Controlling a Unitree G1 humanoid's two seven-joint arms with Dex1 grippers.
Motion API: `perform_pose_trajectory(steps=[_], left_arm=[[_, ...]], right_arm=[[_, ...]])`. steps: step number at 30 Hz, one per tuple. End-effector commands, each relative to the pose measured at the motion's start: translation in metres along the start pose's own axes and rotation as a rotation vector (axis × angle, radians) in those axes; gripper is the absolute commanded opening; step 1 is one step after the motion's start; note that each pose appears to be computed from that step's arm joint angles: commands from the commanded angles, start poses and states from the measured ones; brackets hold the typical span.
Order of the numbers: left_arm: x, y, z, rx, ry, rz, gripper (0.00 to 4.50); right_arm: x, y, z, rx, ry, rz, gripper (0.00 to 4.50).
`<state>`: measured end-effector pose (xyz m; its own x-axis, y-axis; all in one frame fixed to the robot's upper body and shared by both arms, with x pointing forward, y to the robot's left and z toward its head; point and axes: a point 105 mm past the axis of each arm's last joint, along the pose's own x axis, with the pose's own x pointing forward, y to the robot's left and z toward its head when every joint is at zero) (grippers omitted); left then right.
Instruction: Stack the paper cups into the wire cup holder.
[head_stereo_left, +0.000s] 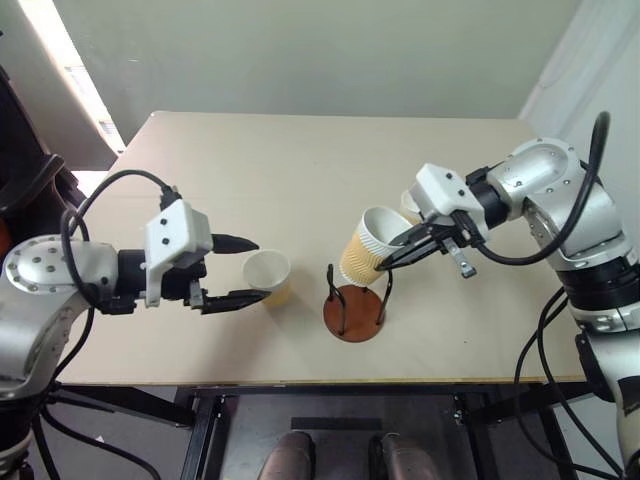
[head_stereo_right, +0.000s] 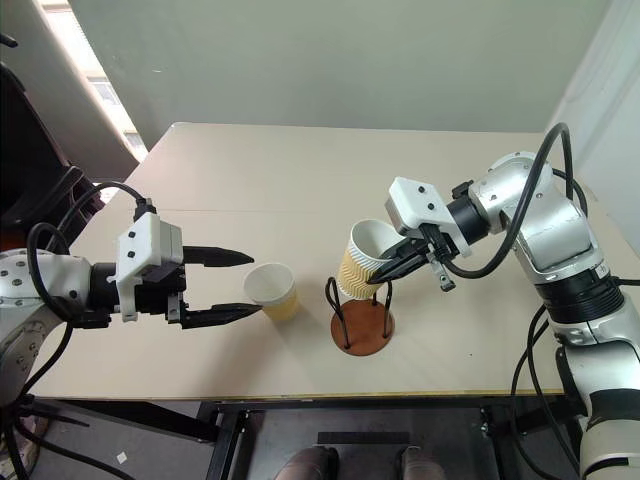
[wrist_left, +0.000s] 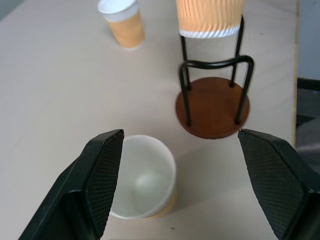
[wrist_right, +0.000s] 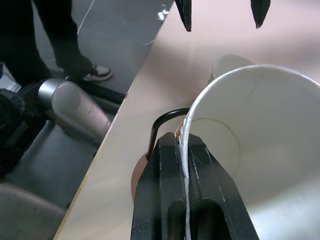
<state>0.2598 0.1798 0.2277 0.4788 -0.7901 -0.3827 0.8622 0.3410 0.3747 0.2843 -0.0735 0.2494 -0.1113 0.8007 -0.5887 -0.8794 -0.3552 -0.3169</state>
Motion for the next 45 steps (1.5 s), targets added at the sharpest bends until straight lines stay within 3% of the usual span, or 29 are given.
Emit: perform_pose_trajectory(steps=[1, 4, 7, 12, 17, 21, 24, 30, 39, 42, 45], left_arm=[[-0.006, 0.002, 0.011, 0.046, -0.011, 0.039, 3.93], [-0.006, 0.002, 0.012, 0.049, -0.013, 0.041, 3.93], [-0.007, 0.001, 0.013, 0.051, -0.015, 0.041, 3.93], [-0.008, 0.018, 0.018, 0.093, -0.035, 0.127, 3.93], [-0.003, 0.038, 0.020, 0.124, -0.051, 0.204, 3.93], [0.020, 0.072, 0.025, 0.093, -0.075, 0.333, 3.93], [0.057, 0.092, 0.032, 0.059, -0.124, 0.352, 3.93], [0.092, 0.097, 0.035, 0.027, -0.172, 0.301, 3.93], [0.091, 0.087, 0.041, 0.049, -0.195, 0.280, 3.93], [0.083, 0.086, 0.038, 0.056, -0.180, 0.295, 3.93], [0.078, 0.086, 0.036, 0.060, -0.166, 0.307, 3.93]], right_arm=[[0.002, 0.000, 0.005, -0.058, 0.018, 0.015, 0.01], [0.005, -0.003, 0.003, -0.066, 0.029, 0.011, 0.01], [0.007, -0.004, 0.000, -0.062, 0.038, 0.013, 0.62], [0.006, -0.007, 0.000, -0.061, 0.039, -0.009, 2.34], [-0.018, -0.030, 0.004, -0.062, 0.022, -0.159, 4.02], [-0.052, -0.081, -0.020, 0.022, 0.078, -0.471, 4.02], [-0.074, -0.106, -0.067, 0.157, 0.185, -0.668, 4.02], [-0.073, -0.110, -0.115, 0.287, 0.293, -0.746, 4.02], [-0.054, -0.102, -0.154, 0.419, 0.355, -0.772, 4.02], [-0.050, -0.099, -0.158, 0.419, 0.369, -0.754, 3.41], [-0.049, -0.097, -0.160, 0.410, 0.383, -0.738, 2.38]])
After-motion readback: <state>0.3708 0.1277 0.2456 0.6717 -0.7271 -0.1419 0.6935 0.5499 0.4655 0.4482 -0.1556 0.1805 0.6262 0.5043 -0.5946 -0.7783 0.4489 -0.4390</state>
